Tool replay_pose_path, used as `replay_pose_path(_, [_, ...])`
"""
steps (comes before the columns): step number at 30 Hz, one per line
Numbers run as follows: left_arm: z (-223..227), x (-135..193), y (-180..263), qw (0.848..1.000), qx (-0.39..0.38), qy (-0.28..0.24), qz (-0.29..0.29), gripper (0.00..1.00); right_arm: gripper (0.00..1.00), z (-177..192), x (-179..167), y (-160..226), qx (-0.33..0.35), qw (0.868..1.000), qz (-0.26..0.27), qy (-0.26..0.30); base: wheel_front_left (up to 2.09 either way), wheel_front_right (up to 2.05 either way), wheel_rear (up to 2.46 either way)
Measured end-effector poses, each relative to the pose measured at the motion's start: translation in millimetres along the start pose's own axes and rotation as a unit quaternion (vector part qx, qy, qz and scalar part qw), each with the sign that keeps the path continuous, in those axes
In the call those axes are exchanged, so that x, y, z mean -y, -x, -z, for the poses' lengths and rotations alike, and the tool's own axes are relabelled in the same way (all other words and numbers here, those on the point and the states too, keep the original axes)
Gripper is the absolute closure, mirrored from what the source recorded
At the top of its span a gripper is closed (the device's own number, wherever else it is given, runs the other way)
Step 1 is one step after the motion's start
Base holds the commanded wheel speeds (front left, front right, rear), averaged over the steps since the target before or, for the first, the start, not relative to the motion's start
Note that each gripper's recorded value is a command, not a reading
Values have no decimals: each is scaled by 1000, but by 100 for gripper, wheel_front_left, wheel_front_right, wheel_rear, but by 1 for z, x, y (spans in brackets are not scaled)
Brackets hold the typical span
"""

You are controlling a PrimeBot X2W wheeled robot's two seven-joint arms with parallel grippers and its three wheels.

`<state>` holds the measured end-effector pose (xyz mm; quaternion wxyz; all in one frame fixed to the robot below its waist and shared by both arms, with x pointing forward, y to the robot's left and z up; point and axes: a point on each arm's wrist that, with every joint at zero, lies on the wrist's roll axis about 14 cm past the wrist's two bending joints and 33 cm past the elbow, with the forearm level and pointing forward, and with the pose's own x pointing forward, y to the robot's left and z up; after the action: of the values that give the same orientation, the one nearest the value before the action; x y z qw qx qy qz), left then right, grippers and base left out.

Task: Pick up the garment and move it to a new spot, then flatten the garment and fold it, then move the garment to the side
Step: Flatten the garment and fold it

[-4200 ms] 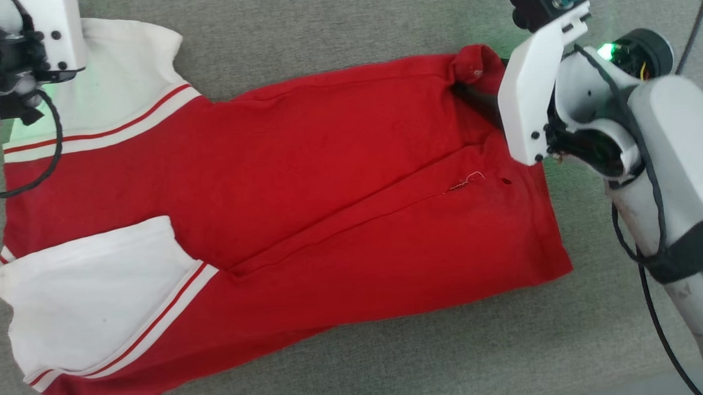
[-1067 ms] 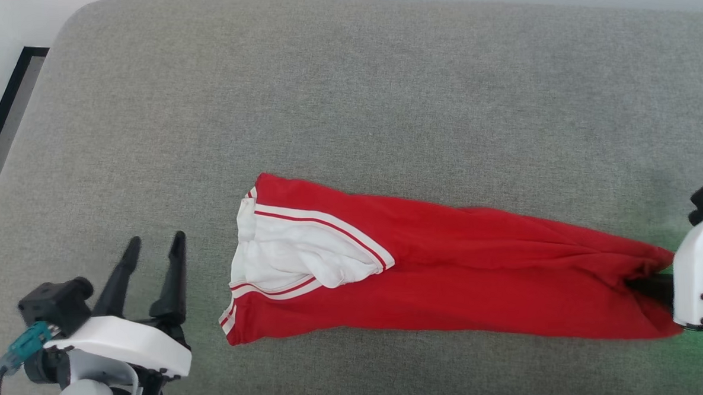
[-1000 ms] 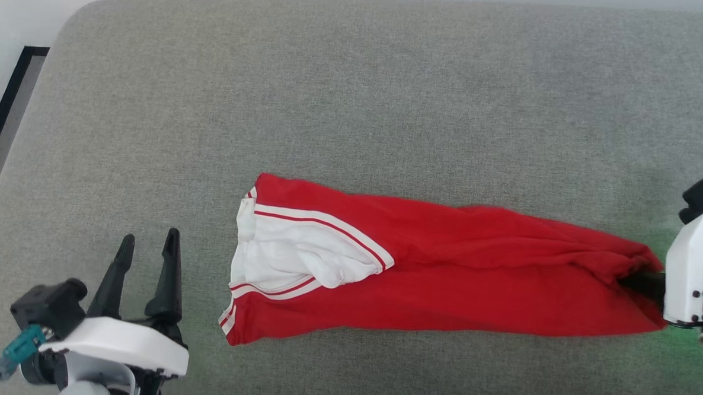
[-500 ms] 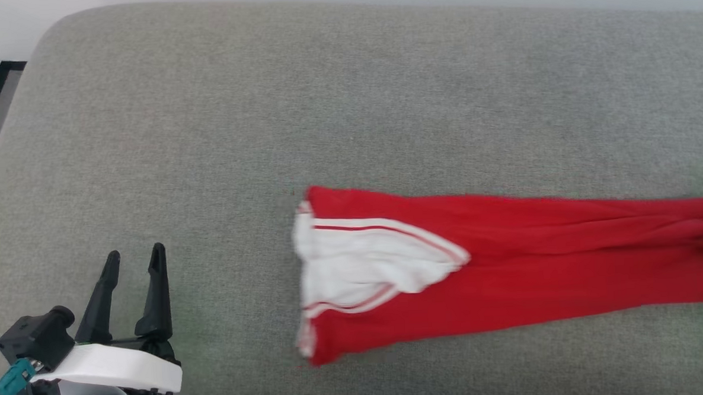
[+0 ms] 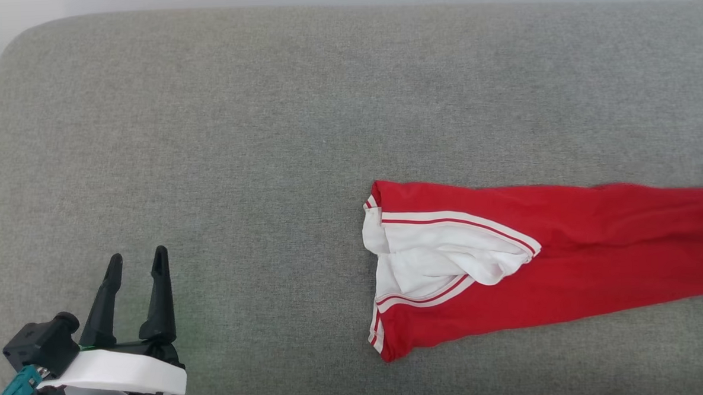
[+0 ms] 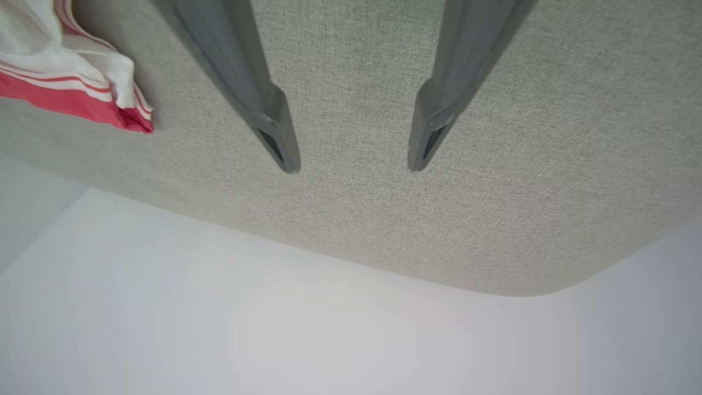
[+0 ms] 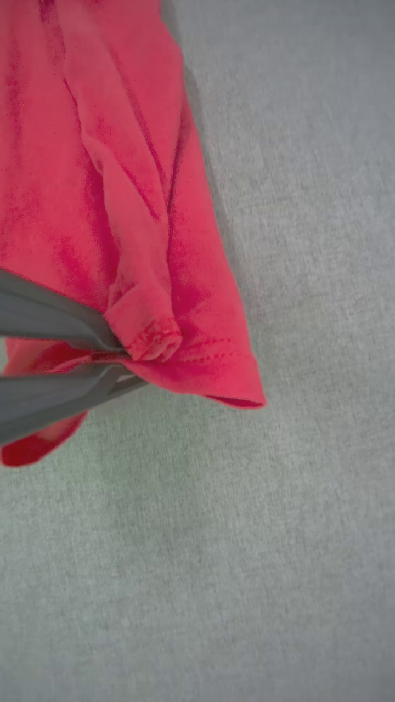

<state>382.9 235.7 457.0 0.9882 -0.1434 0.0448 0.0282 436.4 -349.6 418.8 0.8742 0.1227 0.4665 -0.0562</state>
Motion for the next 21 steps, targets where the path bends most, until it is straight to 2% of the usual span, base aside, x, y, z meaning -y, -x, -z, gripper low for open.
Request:
replay_pose_path(3, [-1,2,0,1000,4,5,2,0,100,-4,-24,6,10,999,-39,14,0,0,0])
replay_pose_path(5, [-1,2,1,1000,5,6,2,0,100,-4,-48,13,19,996,-86,15,0,0,0])
replay_pose_path(10, [-5,1,3,1000,11,7,1,0,100,8,-106,33,26,982,-172,67,0,0,0])
replay_pose_path(16, [-7,-3,12,1000,16,10,-6,0,100,38,-185,45,11,955,-266,134,0,0,0])
replay_pose_path(21, [-8,-5,20,1000,18,13,-9,0,100,60,-247,46,-11,928,-333,168,0,0,0])
